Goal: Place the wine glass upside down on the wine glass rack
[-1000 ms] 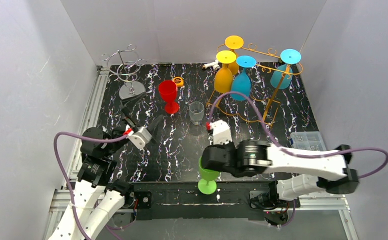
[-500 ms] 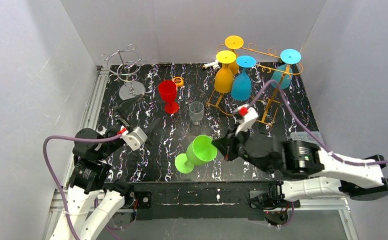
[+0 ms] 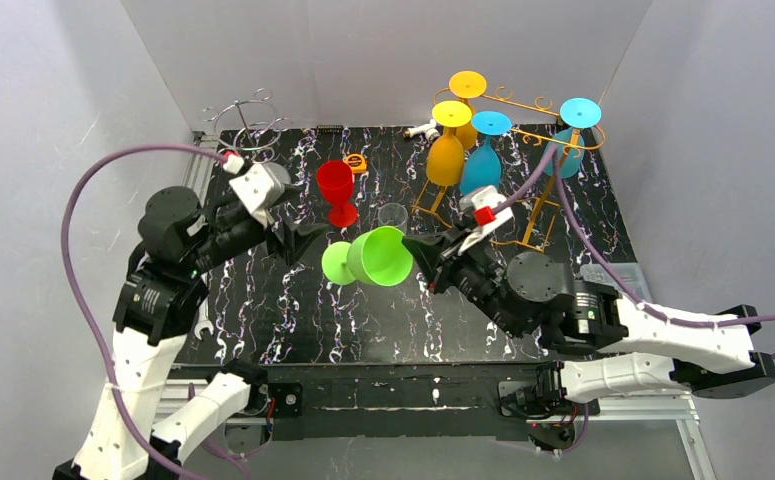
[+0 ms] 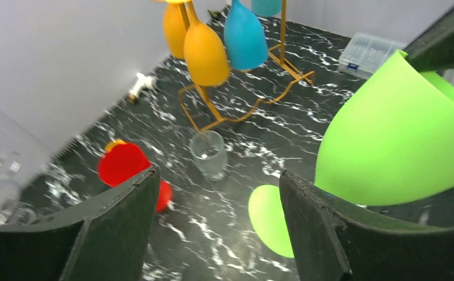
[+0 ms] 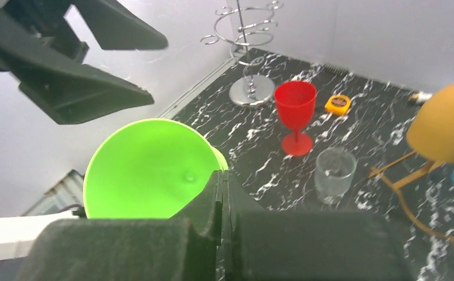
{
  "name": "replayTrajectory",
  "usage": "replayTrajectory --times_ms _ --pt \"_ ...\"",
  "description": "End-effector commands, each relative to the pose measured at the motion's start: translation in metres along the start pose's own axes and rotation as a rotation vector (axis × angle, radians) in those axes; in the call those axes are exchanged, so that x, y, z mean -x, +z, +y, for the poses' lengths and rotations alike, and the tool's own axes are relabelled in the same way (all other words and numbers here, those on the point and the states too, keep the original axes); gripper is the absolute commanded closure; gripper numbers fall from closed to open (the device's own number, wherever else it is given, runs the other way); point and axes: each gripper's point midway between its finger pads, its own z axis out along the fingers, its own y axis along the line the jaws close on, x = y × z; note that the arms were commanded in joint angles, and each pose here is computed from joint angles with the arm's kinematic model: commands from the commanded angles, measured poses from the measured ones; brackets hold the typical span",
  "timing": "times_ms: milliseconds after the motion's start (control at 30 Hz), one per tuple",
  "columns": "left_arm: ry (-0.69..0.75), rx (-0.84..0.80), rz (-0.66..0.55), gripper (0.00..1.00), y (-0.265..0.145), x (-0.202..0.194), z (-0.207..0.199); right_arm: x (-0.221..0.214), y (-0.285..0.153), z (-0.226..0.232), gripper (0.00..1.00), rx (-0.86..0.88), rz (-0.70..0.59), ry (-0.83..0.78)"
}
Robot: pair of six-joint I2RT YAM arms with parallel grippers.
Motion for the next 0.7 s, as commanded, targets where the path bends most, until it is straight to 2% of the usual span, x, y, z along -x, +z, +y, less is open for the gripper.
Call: replayTrajectory --times_ms 0,33,67,100,167,200,267,433,533,567,667 --pt "-0.486 0.020 0.113 0.38 0.002 -0.020 -0.015 0.081 -0.008 -0.001 0.99 0.002 -0.199 -0.057" --pt "-0.542 0.045 0.104 0.48 0.004 -0.022 -0.011 0.089 -0.010 0.000 0.99 0.007 -0.219 -0.060" --pt "-0.601 0.060 0.096 0.53 0.006 -0.023 -0.009 0.095 -0.012 -0.001 0.99 0.011 -0.234 -0.073" --pt "-0.656 0.064 0.092 0.49 0.008 -0.025 -0.007 0.100 -0.013 0.000 0.99 0.012 -0.242 -0.080" --pt "-0.757 0.061 0.103 0.15 0.014 -0.027 -0.005 0.107 -0.014 0.002 0.99 0.021 -0.254 -0.086" --pt "-0.809 0.059 0.116 0.08 0.017 -0.029 -0.005 0.108 -0.013 0.003 0.99 0.027 -0.255 -0.086" --pt "-0.883 0.036 0.125 0.02 0.023 -0.027 -0.004 0.109 -0.011 0.007 0.99 0.035 -0.255 -0.089" --pt "-1.004 -0.041 0.048 0.02 0.035 -0.006 -0.002 0.108 -0.010 0.010 0.99 0.048 -0.252 -0.091" --pt "-1.044 -0.080 0.037 0.11 0.039 0.001 -0.003 0.115 -0.015 0.007 0.99 0.047 -0.285 -0.064" --pt "-1.057 -0.091 0.036 0.16 0.039 0.002 -0.003 0.115 -0.016 0.005 0.99 0.044 -0.291 -0.059" --pt "-1.104 -0.157 0.038 0.42 0.042 0.005 -0.009 0.117 -0.017 0.003 0.99 0.044 -0.311 -0.048"
